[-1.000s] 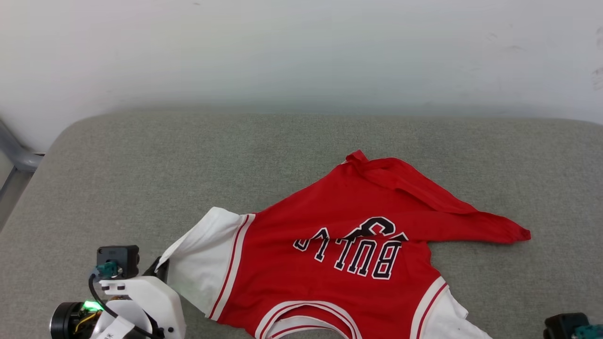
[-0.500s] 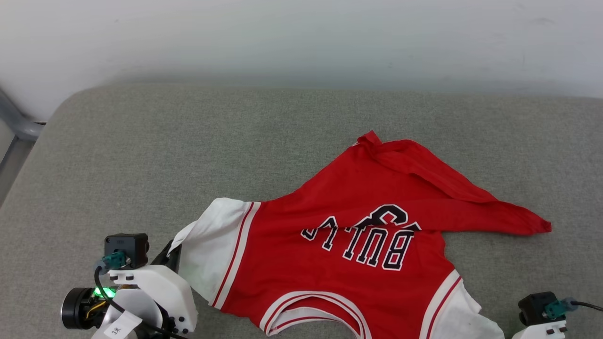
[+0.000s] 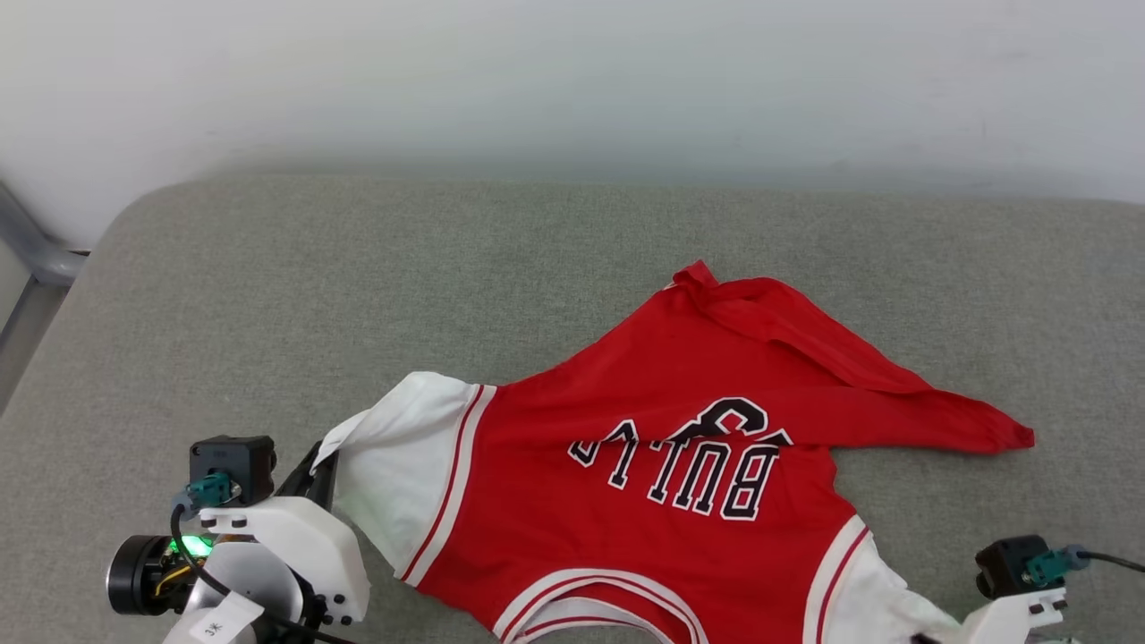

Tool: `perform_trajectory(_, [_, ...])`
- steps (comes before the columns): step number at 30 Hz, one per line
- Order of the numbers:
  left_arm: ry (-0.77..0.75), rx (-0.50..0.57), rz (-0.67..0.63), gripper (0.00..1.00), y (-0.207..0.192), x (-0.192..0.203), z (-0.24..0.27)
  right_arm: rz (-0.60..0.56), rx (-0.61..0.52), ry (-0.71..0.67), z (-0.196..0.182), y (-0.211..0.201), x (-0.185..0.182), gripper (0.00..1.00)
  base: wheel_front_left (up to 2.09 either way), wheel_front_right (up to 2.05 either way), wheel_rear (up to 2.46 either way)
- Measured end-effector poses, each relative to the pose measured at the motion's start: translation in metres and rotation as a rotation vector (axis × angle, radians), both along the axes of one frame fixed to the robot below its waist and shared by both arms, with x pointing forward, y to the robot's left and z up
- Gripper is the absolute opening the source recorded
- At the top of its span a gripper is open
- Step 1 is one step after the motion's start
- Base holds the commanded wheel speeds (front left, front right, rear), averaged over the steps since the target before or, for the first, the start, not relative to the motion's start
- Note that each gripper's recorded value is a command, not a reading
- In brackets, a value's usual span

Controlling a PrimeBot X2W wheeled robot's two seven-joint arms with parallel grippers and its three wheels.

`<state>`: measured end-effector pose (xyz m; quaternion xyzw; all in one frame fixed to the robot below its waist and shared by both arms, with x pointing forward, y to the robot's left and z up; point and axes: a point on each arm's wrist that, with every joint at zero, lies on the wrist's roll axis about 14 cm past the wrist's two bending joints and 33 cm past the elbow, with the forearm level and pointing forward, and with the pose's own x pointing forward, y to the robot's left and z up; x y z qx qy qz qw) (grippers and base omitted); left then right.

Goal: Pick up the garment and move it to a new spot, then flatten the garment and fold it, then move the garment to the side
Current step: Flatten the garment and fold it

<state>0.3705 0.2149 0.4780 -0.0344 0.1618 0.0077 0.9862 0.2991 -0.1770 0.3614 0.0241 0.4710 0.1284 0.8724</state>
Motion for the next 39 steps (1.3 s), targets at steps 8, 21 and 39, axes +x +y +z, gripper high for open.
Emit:
perform_trajectory(8, [-0.158,0.029,-0.041,0.00,-0.006,0.018,0.053,-0.058,-0.019,-0.322,0.085,-0.021,0.052,0.00,0.00,0.00,0.00])
perform_trajectory(21, [-0.488,0.105,-0.097,0.00,-0.023,0.109,0.177,-0.141,-0.057,-0.738,0.223,-0.044,0.159,0.00,0.00,0.00,0.00])
perform_trajectory(39, [-0.727,0.190,-0.087,0.00,-0.014,0.252,0.264,-0.249,-0.069,-1.138,0.356,-0.065,0.307,0.00,0.00,0.00,0.00])
